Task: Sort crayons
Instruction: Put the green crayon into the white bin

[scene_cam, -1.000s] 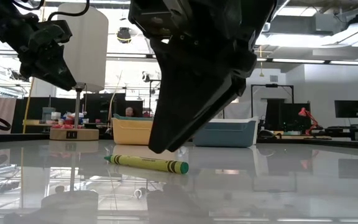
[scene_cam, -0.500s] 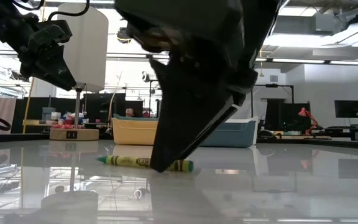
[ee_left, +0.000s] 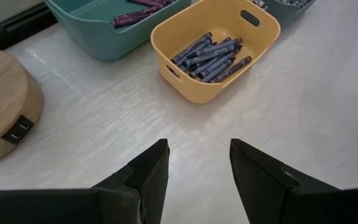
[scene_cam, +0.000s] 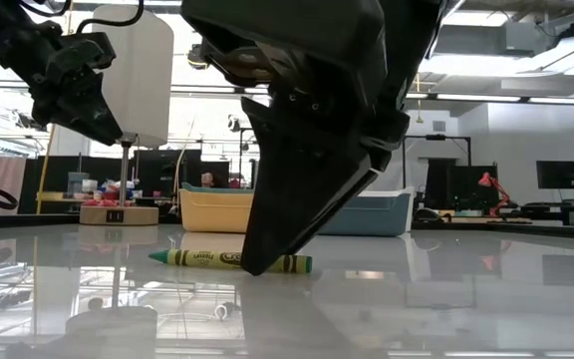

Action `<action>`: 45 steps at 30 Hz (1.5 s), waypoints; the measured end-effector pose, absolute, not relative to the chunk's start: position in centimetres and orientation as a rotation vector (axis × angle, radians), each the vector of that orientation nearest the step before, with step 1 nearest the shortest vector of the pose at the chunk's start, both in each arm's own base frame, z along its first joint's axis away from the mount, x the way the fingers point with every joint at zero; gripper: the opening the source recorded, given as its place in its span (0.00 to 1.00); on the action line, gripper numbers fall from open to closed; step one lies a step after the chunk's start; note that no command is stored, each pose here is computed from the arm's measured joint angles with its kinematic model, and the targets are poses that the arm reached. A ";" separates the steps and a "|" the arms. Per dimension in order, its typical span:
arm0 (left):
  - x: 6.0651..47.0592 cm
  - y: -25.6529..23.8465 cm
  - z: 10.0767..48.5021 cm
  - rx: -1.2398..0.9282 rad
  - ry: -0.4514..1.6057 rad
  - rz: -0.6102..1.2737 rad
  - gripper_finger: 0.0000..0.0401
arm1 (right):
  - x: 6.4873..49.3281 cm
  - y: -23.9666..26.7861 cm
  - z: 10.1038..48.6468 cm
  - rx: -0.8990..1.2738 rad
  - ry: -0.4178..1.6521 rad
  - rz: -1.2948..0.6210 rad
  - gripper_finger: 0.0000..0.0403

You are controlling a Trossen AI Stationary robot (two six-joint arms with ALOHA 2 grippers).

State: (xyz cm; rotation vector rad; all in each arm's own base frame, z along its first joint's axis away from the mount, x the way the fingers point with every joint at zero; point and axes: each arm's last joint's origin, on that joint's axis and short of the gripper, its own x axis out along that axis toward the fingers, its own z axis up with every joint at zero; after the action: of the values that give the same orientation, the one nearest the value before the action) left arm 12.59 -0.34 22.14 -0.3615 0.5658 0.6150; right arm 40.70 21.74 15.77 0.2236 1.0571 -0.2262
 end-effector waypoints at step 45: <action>12.6 -0.3 22.2 -0.463 0.522 0.665 0.40 | 32.2 -3.6 35.0 0.224 1.033 -0.690 0.01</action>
State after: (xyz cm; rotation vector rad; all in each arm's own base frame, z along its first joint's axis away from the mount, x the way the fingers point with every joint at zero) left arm 12.58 -0.30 22.16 -0.4634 0.5219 0.6646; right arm 32.24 -3.63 34.99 0.2236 1.0325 -0.6899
